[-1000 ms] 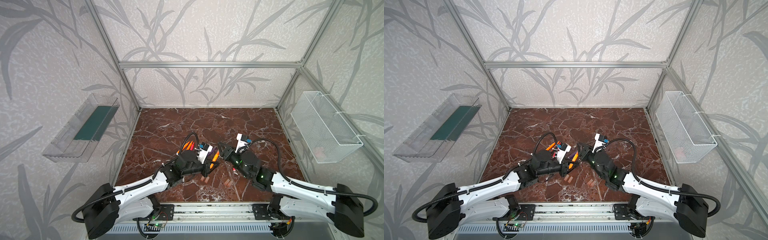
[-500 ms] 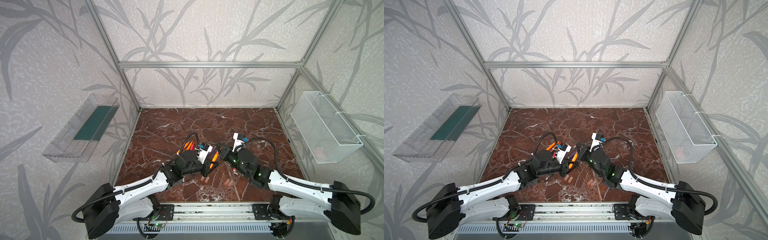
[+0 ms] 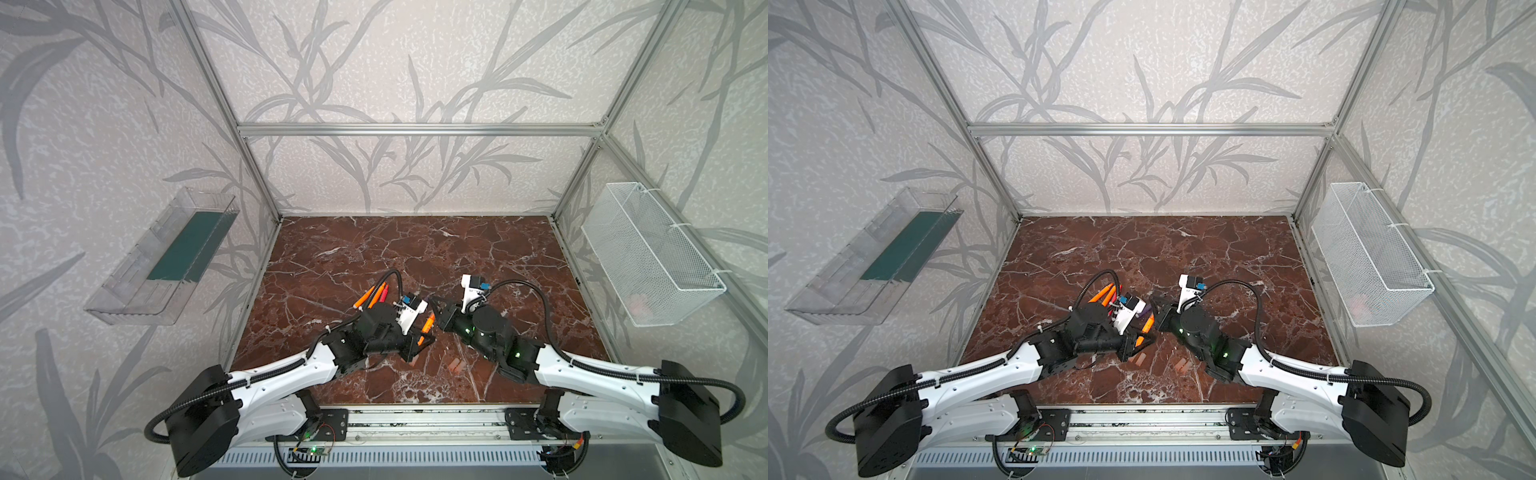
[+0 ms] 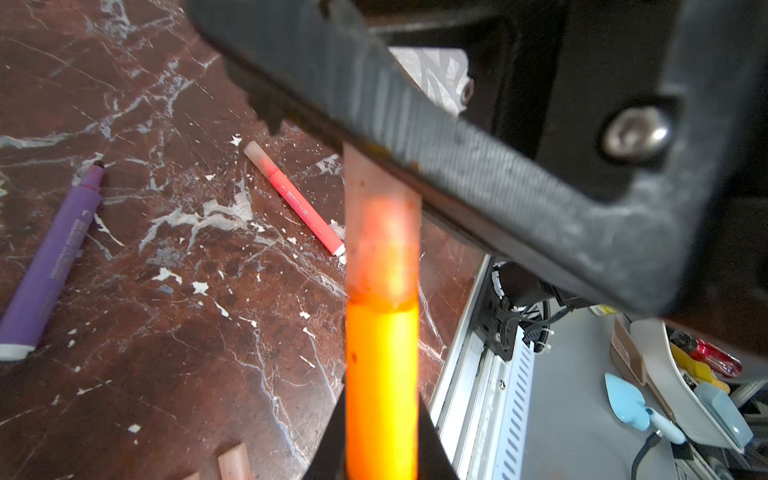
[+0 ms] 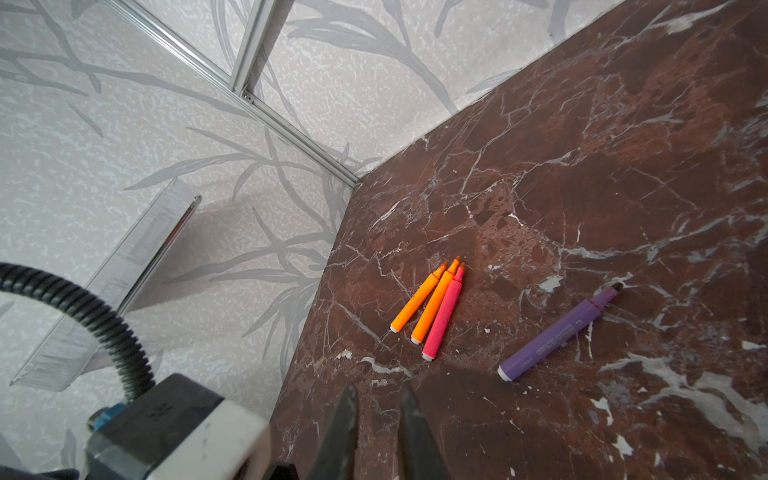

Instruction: Insert the pens into the pen caps

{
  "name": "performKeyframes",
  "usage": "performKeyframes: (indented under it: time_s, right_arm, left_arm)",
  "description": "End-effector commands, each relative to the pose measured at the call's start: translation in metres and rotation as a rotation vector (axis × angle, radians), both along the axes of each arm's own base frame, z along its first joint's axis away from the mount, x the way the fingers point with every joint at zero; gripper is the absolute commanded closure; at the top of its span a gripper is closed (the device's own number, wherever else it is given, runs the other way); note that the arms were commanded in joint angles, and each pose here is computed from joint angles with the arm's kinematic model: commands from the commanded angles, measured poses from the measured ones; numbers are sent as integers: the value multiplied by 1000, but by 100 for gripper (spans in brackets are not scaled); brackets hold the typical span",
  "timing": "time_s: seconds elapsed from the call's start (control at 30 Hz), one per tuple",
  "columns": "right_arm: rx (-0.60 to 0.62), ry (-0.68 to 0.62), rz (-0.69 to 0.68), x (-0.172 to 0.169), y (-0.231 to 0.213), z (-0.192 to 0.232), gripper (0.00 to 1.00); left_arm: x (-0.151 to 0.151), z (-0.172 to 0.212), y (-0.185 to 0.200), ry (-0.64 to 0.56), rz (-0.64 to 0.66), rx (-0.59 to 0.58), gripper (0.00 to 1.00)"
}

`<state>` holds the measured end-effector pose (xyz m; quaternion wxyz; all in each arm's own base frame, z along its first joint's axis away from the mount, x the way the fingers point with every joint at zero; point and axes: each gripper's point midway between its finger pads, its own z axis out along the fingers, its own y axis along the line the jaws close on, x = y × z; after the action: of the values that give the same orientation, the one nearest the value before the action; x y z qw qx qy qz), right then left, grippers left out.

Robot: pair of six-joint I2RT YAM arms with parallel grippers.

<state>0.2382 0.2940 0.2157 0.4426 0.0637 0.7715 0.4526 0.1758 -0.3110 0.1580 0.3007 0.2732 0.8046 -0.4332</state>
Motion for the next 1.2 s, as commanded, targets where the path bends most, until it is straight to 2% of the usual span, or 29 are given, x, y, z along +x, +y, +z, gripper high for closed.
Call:
performKeyframes:
  time_s: [0.0,0.2,0.33,0.6,0.8,0.93,1.03,1.1,1.17]
  right_arm:
    - [-149,44,259,-56,25,-51,100]
    - [-148,33,258,-78,18,-68,100]
    - [-162,88,204,-82,12,-86,100]
    - [-139,95,218,-110,37,-85,100]
    - [-128,136,204,-110,53,-93,100]
    - [-82,0,193,-100,61,-63,100]
    - [-16,-164,232,-101,66,-24,100]
    - [-11,-211,252,-102,64,-10,100]
    - [-16,-237,295,-107,62,-2,100]
  left_arm:
    - [15,53,-11,-124,0,-140,100]
    - [19,55,-6,-129,33,-152,100]
    - [28,49,6,-160,107,-92,100]
    - [38,41,16,-186,170,-36,100]
    - [47,49,27,-248,250,0,100]
    - [67,78,32,-288,346,-18,100]
    - [76,96,19,-269,334,-80,100]
    - [83,106,13,-266,332,-84,100]
    - [92,117,14,-228,328,-158,100]
